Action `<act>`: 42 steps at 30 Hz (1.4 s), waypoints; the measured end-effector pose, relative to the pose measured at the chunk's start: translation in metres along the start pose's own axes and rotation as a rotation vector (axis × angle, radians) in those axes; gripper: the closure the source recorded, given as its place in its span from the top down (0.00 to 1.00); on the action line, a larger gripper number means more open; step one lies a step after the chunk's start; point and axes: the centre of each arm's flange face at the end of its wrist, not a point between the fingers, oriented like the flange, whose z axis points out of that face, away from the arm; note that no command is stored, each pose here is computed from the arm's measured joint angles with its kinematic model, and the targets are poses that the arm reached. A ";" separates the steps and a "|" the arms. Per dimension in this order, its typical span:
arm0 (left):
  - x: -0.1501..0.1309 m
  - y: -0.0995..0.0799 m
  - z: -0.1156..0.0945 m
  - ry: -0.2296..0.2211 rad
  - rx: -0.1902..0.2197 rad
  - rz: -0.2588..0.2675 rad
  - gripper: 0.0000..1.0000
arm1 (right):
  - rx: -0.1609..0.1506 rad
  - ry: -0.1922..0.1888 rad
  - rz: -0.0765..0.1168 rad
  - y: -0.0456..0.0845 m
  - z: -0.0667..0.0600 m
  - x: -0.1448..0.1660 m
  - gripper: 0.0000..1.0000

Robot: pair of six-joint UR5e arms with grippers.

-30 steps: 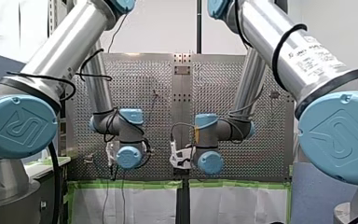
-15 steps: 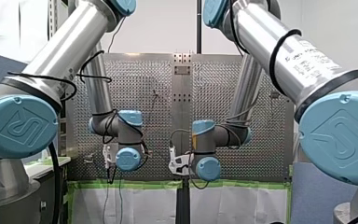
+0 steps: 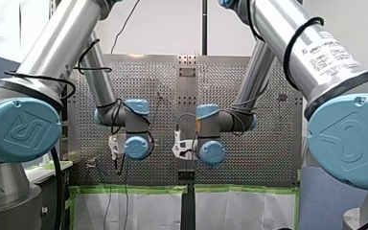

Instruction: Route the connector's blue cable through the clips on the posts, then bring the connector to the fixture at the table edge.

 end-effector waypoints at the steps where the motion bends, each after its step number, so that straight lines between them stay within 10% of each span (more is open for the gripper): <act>1: -0.004 -0.002 0.003 -0.006 -0.001 -0.005 0.00 | -0.002 0.004 0.002 0.000 0.001 0.006 0.00; 20: -0.084 -0.015 0.040 -0.086 -0.055 -0.065 0.00 | -0.018 0.069 0.031 0.021 0.022 0.102 0.00; 42: -0.175 -0.016 0.068 -0.165 -0.096 -0.100 0.00 | 0.023 0.269 0.088 0.049 0.031 0.235 0.00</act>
